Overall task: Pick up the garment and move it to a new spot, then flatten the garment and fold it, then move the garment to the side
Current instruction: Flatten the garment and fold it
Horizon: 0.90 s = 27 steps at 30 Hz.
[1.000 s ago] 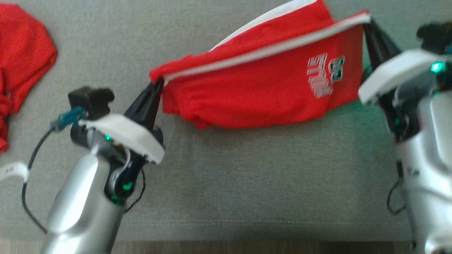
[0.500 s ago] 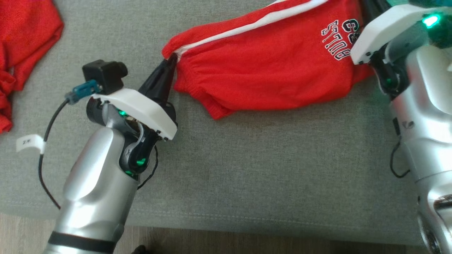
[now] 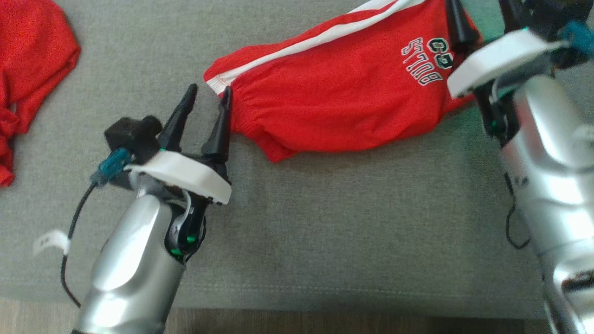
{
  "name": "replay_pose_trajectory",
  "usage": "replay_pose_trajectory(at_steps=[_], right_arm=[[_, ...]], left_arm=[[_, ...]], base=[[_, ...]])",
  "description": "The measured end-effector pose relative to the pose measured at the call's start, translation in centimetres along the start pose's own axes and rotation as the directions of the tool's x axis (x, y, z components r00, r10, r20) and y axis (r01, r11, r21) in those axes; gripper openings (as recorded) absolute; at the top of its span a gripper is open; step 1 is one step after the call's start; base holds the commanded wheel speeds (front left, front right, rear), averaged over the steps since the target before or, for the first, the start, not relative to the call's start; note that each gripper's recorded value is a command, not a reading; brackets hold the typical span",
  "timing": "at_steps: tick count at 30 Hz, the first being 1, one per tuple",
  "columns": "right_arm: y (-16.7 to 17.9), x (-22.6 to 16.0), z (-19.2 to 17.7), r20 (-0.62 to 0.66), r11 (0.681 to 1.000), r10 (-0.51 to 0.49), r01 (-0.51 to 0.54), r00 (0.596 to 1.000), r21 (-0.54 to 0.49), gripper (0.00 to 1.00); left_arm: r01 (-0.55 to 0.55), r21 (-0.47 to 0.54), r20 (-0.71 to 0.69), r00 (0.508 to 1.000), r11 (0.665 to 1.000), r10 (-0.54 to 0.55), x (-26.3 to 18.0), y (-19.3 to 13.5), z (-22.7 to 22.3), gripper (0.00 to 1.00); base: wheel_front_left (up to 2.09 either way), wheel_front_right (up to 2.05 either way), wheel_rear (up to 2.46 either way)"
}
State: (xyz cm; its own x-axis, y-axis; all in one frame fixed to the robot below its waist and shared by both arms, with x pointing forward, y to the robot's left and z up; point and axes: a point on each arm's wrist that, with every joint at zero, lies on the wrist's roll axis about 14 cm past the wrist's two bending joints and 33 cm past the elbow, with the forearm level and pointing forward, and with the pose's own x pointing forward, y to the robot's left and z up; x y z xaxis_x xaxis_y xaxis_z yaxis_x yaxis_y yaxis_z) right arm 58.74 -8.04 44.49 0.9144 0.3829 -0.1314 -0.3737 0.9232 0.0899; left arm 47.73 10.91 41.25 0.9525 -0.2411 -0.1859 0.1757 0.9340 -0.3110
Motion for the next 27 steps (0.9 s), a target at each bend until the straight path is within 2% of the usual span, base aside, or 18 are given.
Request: replay_pose_trajectory(at_steps=[11,16,27], right_arm=[[-0.7,-6.6,2.1,0.126,0.995,-0.094,0.097,0.987,-0.015,1.0],[-0.4,-9.3,1.7,0.104,0.992,-0.125,0.126,0.987,-0.011,1.0],[0.0,-12.1,0.6,0.039,0.987,-0.161,0.161,0.986,-0.005,1.0]], left_arm=[[-0.059,0.129,0.193,0.981,0.99,0.033,-1.4,-0.2,5.4,1.0],[-0.071,0.163,0.193,0.98,0.984,0.039,-2.4,-0.2,5.2,1.0],[-0.096,0.178,0.163,0.984,0.979,0.067,-3.2,0.7,4.3,1.0]], base=[[0.0,0.0,0.0],[0.0,0.0,0.0],[0.0,0.0,0.0]])
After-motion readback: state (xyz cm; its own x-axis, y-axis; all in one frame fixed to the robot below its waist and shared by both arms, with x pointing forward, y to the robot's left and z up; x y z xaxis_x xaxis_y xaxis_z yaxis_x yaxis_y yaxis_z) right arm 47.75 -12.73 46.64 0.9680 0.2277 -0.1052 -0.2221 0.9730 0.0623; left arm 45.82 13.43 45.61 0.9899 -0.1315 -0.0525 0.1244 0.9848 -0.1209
